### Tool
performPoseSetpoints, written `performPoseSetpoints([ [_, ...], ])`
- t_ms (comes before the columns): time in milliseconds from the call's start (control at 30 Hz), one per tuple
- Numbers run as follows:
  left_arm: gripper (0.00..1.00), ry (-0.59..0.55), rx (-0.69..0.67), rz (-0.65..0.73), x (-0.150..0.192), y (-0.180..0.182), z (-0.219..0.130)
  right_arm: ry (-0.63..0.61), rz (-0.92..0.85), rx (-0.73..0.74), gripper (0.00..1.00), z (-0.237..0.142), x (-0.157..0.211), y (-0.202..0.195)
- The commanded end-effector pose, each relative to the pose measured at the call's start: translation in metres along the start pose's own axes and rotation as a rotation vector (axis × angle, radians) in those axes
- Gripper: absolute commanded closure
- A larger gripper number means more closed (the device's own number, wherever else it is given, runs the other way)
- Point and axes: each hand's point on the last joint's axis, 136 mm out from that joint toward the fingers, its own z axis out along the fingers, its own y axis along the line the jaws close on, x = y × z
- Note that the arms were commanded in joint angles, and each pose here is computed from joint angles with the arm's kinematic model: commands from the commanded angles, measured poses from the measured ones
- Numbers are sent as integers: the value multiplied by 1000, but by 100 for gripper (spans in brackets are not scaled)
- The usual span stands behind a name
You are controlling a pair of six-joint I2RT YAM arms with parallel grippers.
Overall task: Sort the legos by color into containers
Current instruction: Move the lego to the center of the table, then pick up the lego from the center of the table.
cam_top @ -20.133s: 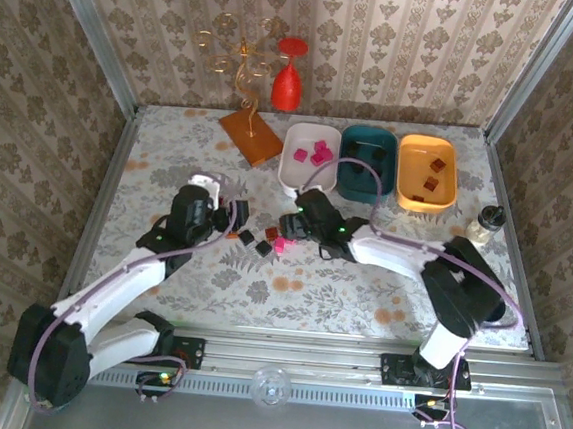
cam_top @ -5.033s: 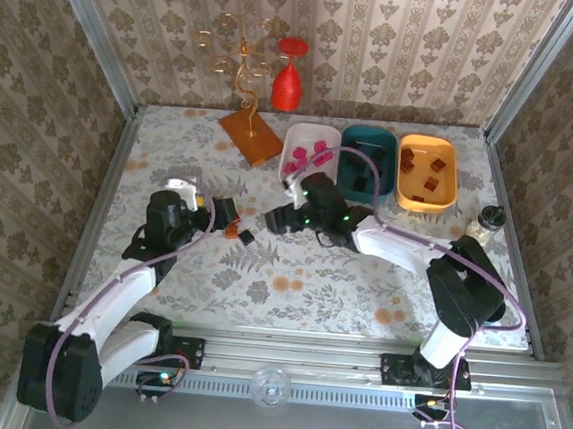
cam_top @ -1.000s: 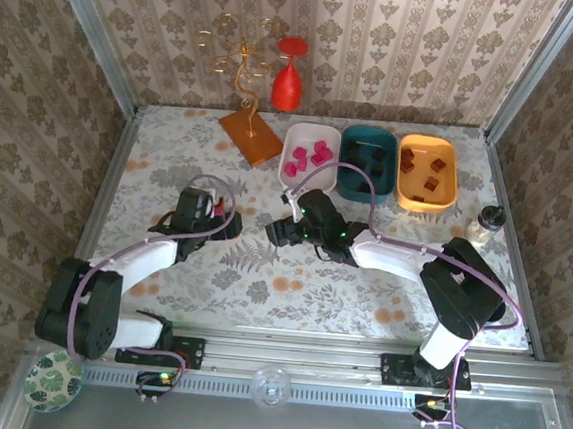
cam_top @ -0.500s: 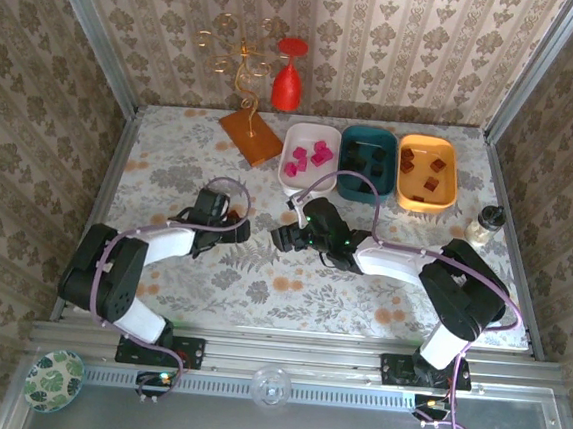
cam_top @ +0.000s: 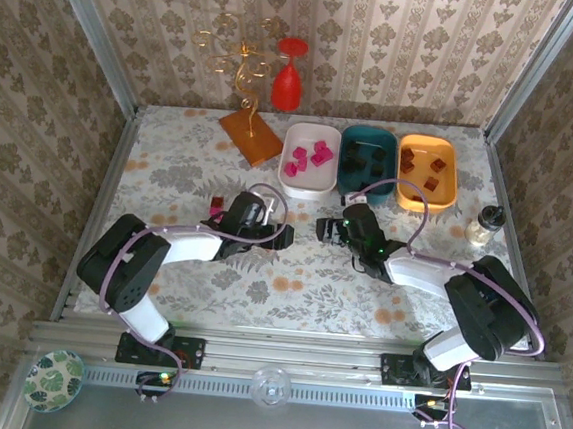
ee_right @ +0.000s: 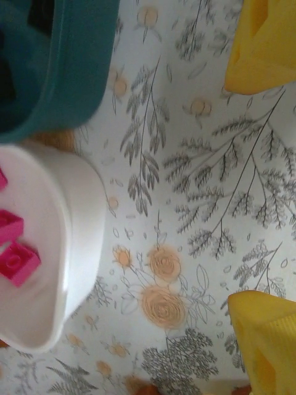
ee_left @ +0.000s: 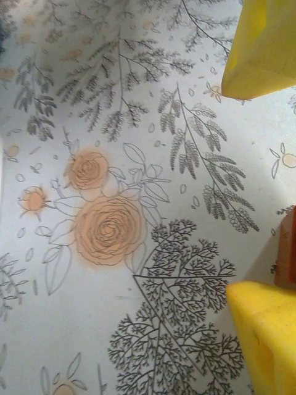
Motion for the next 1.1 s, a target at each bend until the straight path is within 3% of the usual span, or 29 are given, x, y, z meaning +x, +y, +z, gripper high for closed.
performPoseSetpoints([
  [0,21,-84,0,-9,-23,-1,-19,-75,37,-8,16,-10,-18,10],
  [300,18,-251,-224,-107,-27,83,-99,28,-293,-243,14,5,30,121],
  [467,16,-315,-286,-154,-28,108,-130,94,-421,-329,16,23,51,166],
  [767,15,-336,-278,-172,-24,114,-138,211,-507,-300,39,64,80,174],
  [1067,14,-342,-266,-177,-23,115,-136,256,-527,-287,61,70,93,164],
])
